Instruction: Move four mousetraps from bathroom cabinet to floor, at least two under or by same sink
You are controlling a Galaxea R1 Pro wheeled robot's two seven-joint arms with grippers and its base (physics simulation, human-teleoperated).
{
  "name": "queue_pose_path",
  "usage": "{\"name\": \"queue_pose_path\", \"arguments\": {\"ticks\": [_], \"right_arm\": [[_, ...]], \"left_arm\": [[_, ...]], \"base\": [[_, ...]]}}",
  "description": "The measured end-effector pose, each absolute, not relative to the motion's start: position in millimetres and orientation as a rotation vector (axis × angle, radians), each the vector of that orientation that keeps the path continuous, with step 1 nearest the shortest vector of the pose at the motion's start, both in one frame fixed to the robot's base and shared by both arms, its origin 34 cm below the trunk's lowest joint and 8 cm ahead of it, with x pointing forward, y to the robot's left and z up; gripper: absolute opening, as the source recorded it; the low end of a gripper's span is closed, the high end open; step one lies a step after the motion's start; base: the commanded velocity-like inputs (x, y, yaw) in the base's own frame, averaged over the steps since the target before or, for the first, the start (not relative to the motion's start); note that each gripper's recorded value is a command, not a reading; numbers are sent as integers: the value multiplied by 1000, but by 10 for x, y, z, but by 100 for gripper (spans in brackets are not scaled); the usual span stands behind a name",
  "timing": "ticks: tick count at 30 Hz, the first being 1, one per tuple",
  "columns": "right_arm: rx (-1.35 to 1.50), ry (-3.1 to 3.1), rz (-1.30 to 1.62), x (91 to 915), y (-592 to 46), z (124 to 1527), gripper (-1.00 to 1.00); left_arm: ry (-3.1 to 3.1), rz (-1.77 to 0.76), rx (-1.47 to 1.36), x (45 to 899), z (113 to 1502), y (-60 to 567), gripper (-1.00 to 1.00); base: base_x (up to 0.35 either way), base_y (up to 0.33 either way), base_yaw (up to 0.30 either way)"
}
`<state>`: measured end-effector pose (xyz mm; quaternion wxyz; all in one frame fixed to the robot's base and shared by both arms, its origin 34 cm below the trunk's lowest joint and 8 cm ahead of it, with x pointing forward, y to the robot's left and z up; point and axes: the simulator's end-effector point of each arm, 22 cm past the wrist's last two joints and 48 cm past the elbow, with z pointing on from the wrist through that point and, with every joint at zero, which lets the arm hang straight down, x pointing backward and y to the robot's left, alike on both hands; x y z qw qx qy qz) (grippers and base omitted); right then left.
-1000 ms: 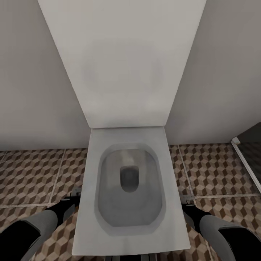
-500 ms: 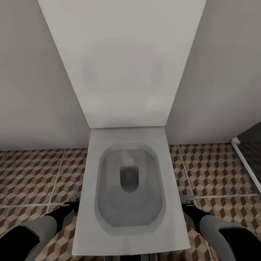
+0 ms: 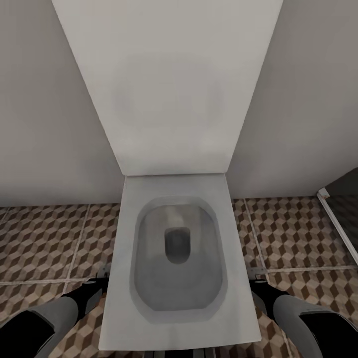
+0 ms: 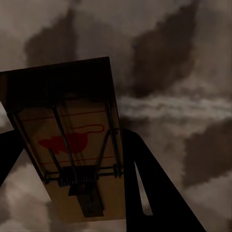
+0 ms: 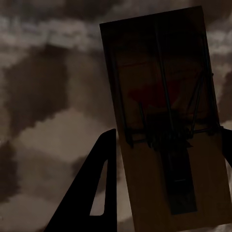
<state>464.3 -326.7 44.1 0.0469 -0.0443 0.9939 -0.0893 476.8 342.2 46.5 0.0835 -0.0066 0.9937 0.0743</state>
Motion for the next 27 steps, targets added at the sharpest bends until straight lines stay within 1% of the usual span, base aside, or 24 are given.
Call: {"name": "queue_pose_path", "arguments": {"ticks": [22, 27], "right_arm": [[-132, 3016, -271, 4670, -3274, 443, -100], [-133, 3026, -270, 4562, -3273, 425, -100]], "left_arm": [[2995, 218, -17, 4597, 433, 3398, -100], [2997, 209, -17, 4586, 426, 3351, -100]], "base": [[0, 0, 0], [0, 0, 0]]}}
